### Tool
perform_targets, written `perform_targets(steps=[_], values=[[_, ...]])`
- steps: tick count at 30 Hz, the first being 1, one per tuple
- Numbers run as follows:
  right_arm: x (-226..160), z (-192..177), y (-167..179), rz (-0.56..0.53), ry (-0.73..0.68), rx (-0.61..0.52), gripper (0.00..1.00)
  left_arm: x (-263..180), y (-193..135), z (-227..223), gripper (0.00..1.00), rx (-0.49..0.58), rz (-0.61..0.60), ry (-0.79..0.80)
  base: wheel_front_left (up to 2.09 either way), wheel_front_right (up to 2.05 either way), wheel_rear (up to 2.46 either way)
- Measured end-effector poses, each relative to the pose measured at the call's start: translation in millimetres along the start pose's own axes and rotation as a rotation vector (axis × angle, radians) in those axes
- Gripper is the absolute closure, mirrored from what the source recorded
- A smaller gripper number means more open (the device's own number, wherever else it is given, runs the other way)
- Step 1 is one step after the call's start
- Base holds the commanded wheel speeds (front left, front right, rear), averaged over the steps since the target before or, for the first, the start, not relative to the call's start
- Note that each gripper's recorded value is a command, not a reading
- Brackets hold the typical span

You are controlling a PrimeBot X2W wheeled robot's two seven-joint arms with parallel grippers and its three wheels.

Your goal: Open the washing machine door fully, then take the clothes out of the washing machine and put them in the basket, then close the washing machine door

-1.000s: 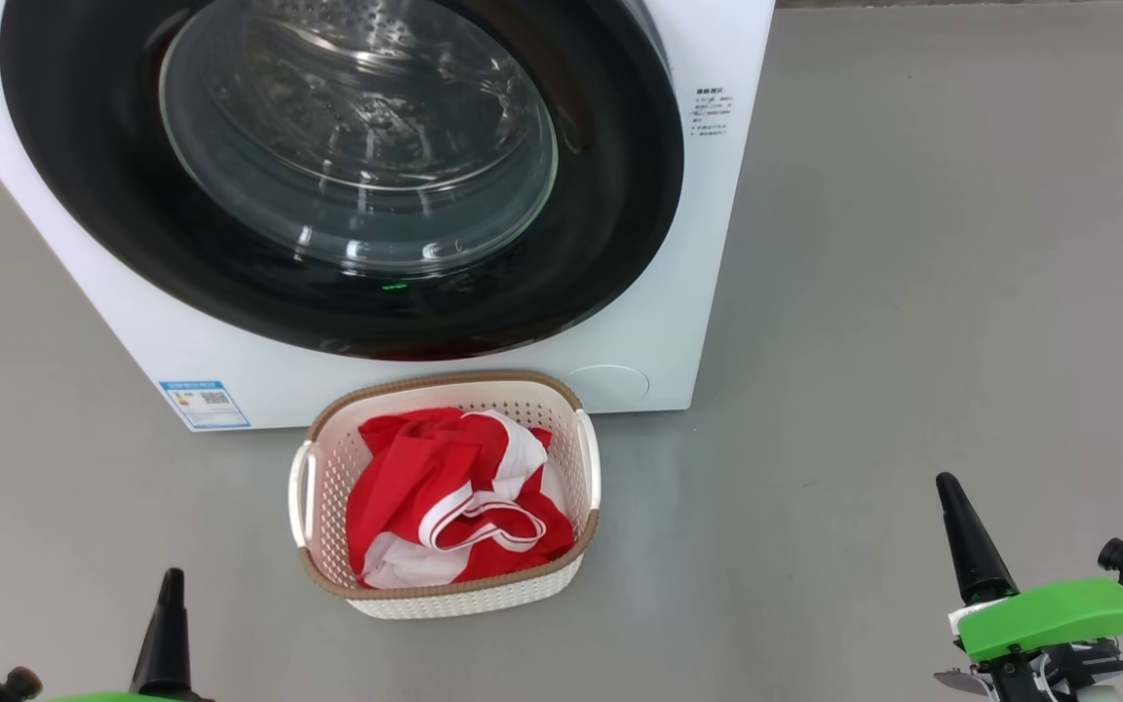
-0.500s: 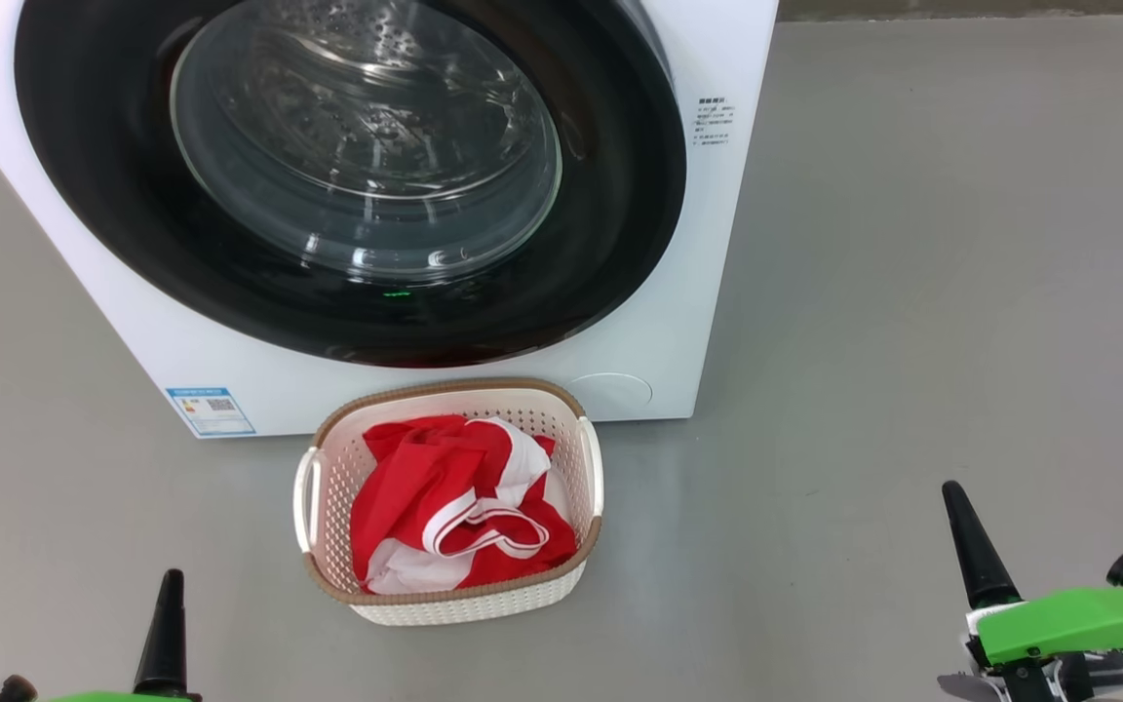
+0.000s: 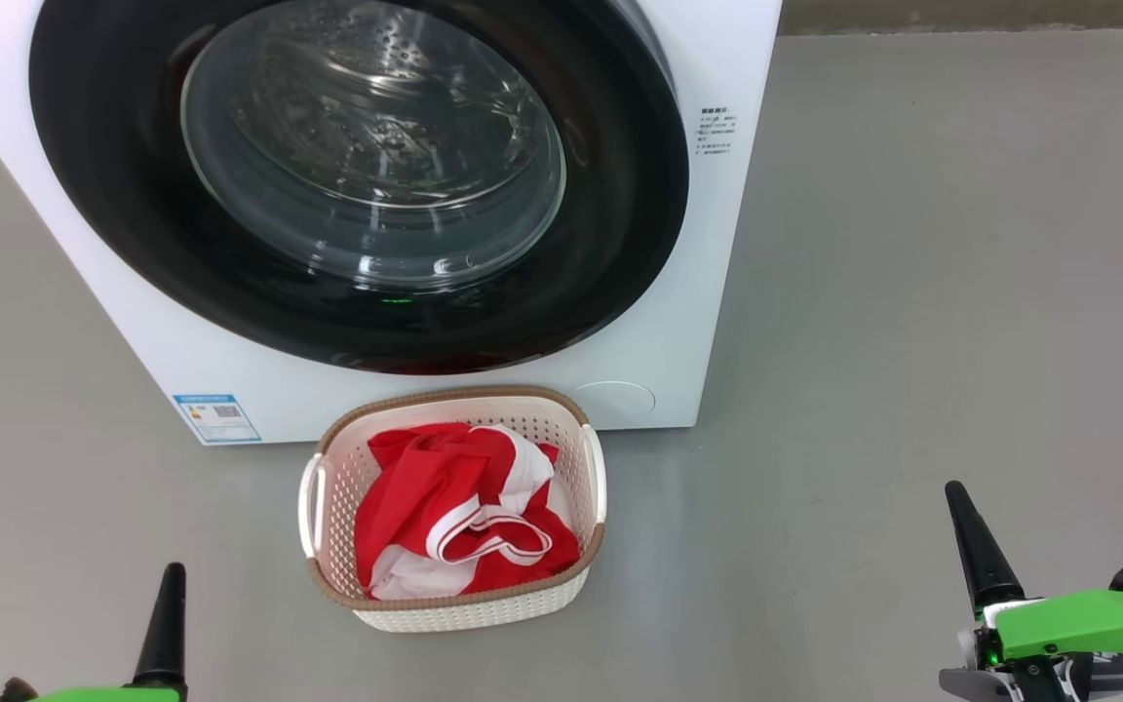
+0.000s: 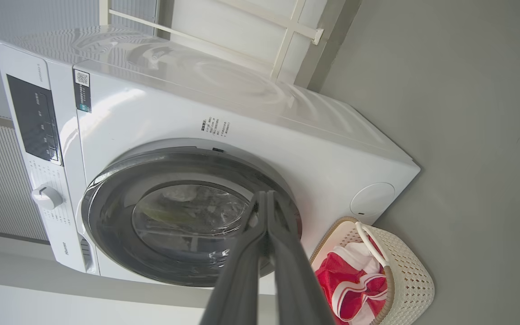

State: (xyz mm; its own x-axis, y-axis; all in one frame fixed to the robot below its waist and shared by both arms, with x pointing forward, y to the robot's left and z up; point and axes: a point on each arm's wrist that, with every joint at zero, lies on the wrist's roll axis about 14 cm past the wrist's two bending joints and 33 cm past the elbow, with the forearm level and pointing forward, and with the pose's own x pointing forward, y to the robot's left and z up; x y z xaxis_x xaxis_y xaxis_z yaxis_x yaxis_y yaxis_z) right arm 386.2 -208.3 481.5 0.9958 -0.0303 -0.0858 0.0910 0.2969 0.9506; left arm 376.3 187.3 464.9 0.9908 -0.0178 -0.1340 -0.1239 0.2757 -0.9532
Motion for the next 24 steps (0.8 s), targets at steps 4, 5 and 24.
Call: perform_targets(steps=[4,5,24], values=[[0,2,1,0.004,-0.004,0.044,1.00,-1,-1,-1,1.00,-0.038,-0.004,0.006,0.00,0.00,0.00],[0,2,2,0.005,-0.006,0.053,1.00,-1,-2,-1,1.00,-0.051,-0.006,0.005,0.00,0.00,0.00],[-2,3,12,0.041,-0.003,0.264,1.00,-3,-12,3,1.00,-0.243,-0.042,0.002,0.00,0.00,0.00]])
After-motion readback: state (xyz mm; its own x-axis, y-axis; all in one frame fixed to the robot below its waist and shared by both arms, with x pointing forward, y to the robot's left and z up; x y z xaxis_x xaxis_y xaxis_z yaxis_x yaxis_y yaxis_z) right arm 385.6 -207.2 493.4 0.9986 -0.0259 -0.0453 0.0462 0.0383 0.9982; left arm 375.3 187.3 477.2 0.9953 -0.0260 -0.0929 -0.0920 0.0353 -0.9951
